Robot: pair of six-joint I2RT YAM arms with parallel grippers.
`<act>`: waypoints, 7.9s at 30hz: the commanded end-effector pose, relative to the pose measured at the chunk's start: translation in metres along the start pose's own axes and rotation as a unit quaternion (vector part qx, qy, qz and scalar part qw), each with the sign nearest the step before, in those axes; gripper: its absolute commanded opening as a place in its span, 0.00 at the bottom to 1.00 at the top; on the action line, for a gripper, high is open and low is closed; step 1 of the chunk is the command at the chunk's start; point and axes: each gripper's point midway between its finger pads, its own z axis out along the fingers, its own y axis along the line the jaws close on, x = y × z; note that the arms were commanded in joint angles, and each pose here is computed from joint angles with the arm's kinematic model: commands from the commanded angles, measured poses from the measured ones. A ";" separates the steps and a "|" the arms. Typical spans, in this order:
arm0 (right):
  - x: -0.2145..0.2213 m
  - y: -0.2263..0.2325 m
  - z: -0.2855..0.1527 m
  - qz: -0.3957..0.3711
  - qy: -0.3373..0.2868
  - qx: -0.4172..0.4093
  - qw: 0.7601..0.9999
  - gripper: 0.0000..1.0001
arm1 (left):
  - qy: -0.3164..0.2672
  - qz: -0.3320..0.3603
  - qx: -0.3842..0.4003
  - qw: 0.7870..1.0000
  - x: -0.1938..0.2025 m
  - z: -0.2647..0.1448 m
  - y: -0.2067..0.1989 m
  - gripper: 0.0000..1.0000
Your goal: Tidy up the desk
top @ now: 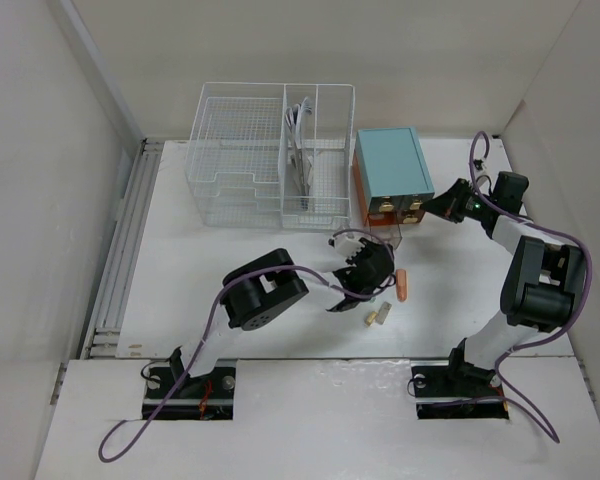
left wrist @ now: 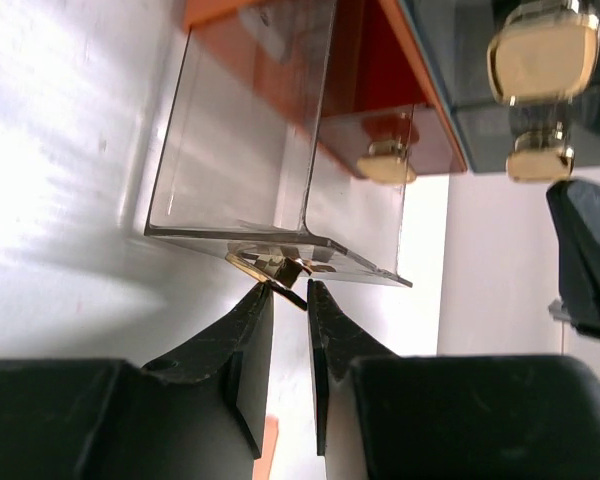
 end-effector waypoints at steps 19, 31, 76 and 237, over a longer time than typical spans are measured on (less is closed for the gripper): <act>-0.001 0.051 -0.032 -0.128 0.009 -0.036 0.991 0.00 | 0.032 0.021 -0.004 0.999 0.024 -0.058 0.007 0.07; 0.002 0.082 -0.063 -0.242 0.015 -0.021 0.970 0.48 | 0.016 0.041 0.014 0.999 0.013 -0.084 -0.009 0.26; 0.221 0.068 -0.077 -0.699 0.317 -0.299 0.566 0.57 | 0.062 0.218 -0.113 0.967 -0.104 -0.333 0.100 0.59; 0.039 0.085 0.011 -0.420 0.178 0.046 0.889 0.37 | 0.107 0.364 0.082 0.922 -0.090 -0.083 -0.105 0.00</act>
